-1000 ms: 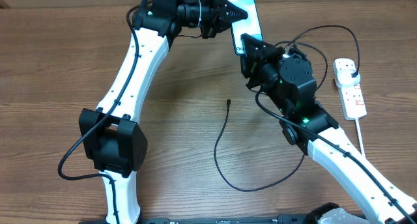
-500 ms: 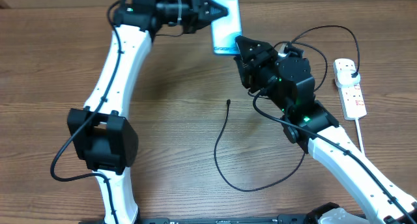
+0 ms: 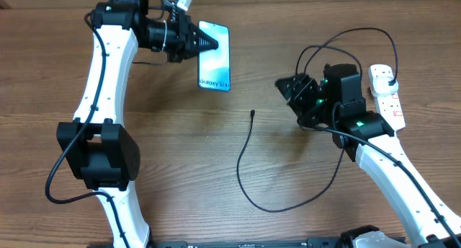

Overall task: Plug charger to phone and switch on socket
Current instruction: 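Move the right gripper down toward the black cable's connector end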

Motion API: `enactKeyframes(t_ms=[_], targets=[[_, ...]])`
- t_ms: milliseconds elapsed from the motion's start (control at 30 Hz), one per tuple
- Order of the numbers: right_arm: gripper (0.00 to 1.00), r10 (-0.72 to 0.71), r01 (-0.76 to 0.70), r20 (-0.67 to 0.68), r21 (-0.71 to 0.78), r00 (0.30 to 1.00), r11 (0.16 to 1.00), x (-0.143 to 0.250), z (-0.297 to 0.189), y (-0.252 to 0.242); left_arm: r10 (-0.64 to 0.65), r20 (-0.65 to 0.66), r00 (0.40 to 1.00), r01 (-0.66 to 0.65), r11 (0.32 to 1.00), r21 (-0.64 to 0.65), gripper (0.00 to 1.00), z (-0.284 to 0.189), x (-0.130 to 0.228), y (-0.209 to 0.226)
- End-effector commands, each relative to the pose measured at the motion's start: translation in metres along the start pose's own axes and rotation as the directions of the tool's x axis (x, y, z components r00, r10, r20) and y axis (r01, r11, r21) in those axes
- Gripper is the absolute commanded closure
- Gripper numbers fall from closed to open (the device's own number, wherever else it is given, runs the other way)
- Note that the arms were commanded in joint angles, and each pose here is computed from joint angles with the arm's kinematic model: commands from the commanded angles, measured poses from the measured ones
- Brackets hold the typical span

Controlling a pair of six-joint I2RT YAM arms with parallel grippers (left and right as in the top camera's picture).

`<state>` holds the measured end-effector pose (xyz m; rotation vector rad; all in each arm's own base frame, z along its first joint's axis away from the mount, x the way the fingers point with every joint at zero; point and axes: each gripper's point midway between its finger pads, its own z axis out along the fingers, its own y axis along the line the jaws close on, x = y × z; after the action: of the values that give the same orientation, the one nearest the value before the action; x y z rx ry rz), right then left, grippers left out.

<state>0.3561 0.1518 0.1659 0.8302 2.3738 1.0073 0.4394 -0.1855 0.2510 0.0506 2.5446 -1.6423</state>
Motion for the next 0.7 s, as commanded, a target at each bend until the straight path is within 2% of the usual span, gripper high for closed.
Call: enactKeyframes(t_ms=[0,200,433,533,667], targets=[[0.31,-0.078,0.08,-0.055,0.046,0.995,0.996,0.012,-0.005,-0.013,0.13,-0.024,0.991,-0.129,0.991,0.044,0.96,0.0,0.011,-0.018],[0.31,-0.071,0.08,-0.163,0.051,0.984,0.996,0.035,0.0,-0.03,0.104,-0.043,0.994,-0.102,0.994,0.043,0.96,0.001,0.017,-0.018],[0.36,-0.056,0.084,-0.26,0.098,0.964,0.992,0.049,0.018,-0.052,0.093,-0.079,0.992,-0.09,0.995,0.047,0.96,0.012,0.027,-0.023],[0.38,-0.071,0.098,-0.32,0.07,0.945,0.993,0.057,0.031,-0.054,0.103,-0.103,0.989,-0.1,0.994,0.035,0.96,0.019,0.033,-0.024],[0.43,-0.052,0.087,-0.34,0.09,0.939,0.992,0.058,0.042,-0.063,0.123,-0.108,0.986,-0.121,0.992,0.028,0.96,0.023,0.034,-0.024]])
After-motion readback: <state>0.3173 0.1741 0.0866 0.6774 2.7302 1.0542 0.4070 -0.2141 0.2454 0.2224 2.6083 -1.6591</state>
